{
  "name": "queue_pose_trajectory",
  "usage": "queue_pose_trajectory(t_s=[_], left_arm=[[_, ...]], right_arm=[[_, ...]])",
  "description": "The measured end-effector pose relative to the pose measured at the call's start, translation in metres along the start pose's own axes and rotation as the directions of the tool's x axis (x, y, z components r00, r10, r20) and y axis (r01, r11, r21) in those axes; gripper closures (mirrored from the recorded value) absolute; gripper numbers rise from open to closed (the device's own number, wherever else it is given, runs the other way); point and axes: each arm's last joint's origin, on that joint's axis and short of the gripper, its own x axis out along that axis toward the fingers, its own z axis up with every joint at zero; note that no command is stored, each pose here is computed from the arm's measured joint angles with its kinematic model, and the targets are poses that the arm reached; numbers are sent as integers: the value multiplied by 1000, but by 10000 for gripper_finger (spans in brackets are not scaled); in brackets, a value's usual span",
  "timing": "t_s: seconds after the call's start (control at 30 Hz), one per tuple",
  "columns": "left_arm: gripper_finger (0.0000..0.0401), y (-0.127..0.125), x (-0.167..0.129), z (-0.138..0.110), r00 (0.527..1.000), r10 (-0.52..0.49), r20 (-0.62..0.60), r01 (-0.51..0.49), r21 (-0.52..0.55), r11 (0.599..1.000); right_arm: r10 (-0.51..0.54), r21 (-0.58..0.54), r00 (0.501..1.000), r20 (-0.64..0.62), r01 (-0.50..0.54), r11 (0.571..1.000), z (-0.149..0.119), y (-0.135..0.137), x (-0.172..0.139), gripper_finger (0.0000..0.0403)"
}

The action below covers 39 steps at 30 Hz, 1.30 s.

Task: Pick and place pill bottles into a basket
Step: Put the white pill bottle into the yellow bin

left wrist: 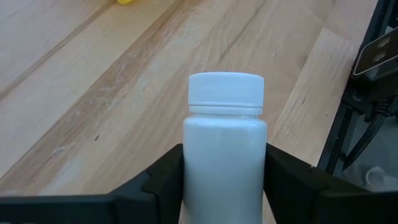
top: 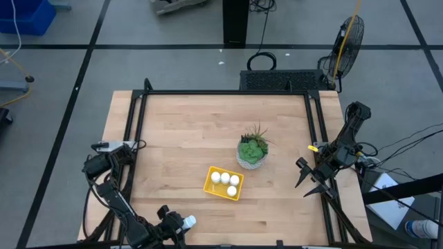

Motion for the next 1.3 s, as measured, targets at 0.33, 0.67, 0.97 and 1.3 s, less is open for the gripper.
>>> queue_pose_trajectory(t_s=[0.33,0.67,0.97,1.3], left_arm=[[213,0,0,0,1000,-1,1,1,-8,1000],[200,0,3,4,1000,5,3,-5,-11,1000],[227,0,5,9,998,7,55,-6,-23,1000],[225,-2,5,13,976,1,218,-6,22,1000]], right_arm=[[0,0,1000,0,0,1000,0,0,0,209],[0,0,1000,0,0,1000,0,0,0,209],[0,0,1000,0,0,1000,0,0,0,209],[0,0,1000,0,0,1000,0,0,0,209]])
